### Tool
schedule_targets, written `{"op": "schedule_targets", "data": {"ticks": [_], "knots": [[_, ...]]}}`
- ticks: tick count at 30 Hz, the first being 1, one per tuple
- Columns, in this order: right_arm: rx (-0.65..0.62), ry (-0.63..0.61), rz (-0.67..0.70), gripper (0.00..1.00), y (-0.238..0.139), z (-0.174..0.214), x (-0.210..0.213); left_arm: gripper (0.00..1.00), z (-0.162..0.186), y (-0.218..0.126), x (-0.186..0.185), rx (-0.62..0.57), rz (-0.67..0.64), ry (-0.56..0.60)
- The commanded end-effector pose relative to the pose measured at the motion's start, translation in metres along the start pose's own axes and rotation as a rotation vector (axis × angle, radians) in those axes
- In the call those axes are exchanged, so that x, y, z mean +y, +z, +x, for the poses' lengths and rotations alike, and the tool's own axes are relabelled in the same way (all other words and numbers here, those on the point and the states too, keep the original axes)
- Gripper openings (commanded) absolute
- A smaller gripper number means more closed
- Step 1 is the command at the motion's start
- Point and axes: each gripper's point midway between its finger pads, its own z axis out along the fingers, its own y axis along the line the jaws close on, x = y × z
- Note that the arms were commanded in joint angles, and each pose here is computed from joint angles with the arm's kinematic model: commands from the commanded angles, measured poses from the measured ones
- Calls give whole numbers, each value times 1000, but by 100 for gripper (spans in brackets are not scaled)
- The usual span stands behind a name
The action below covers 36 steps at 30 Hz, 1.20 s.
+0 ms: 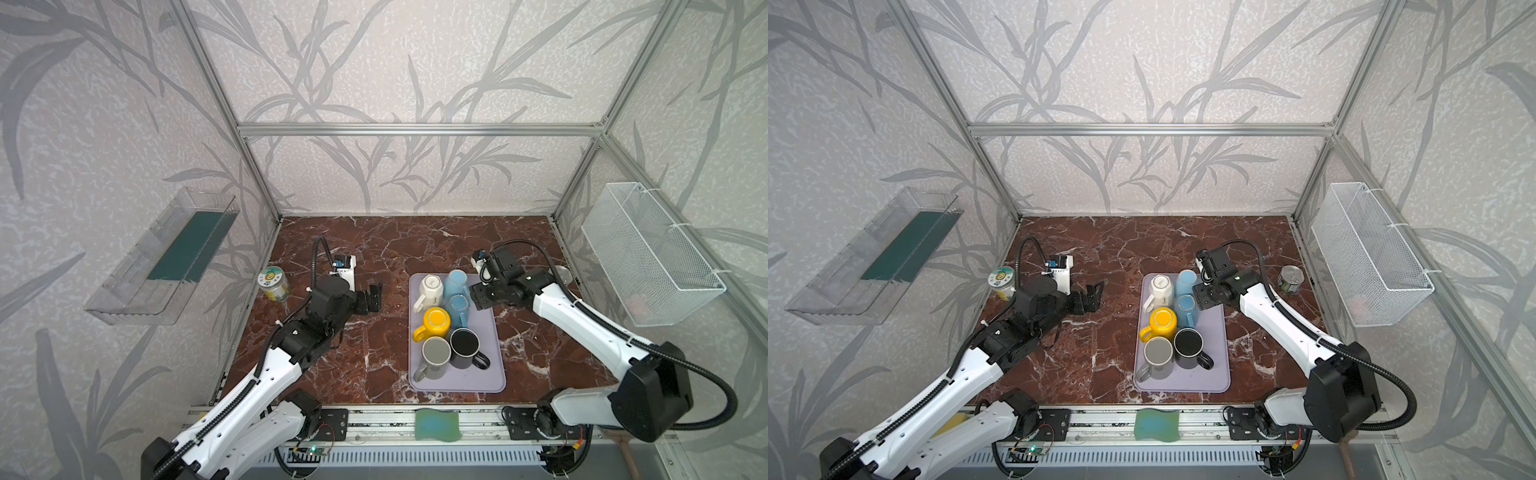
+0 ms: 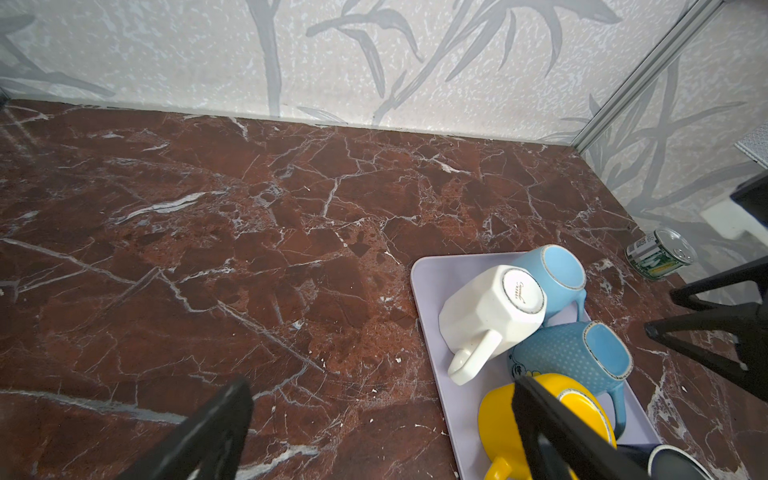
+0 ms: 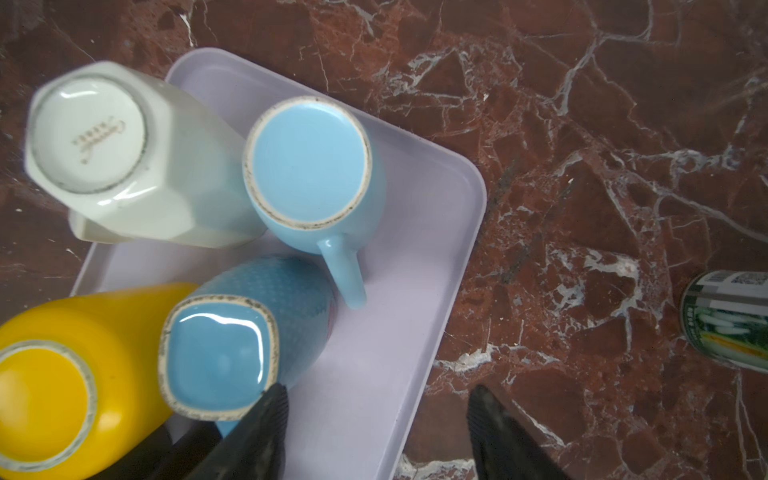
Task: Turn the mug right side up
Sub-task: 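Move the right gripper over the upside-down light blue mug, then lower the right gripper and grasp the light blue mug's base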
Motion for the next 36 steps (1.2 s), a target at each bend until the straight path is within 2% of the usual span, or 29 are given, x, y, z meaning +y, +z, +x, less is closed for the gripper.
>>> {"op": "schedule_targets", "data": {"ticks": [1, 14, 18, 26, 29, 33, 36], "knots": [[30, -34, -52, 65, 2, -4, 5, 99, 7, -6, 8, 11, -35, -12], [124, -68, -125, 61, 34, -4, 17, 99, 2, -16, 11, 2, -51, -7], [130, -74, -133, 52, 42, -4, 19, 99, 0, -17, 10, -2, -47, -11], [134, -82, -153, 51, 55, -7, 23, 99, 0, -17, 9, -1, -40, -16], [128, -89, -159, 44, 60, -9, 25, 99, -1, -18, 9, -3, -40, -16], [127, -92, -164, 43, 66, -11, 26, 99, -1, -19, 9, -5, -38, -18], [130, -90, -164, 30, 69, -12, 26, 99, -1, -20, 9, -4, -40, -18]]}}
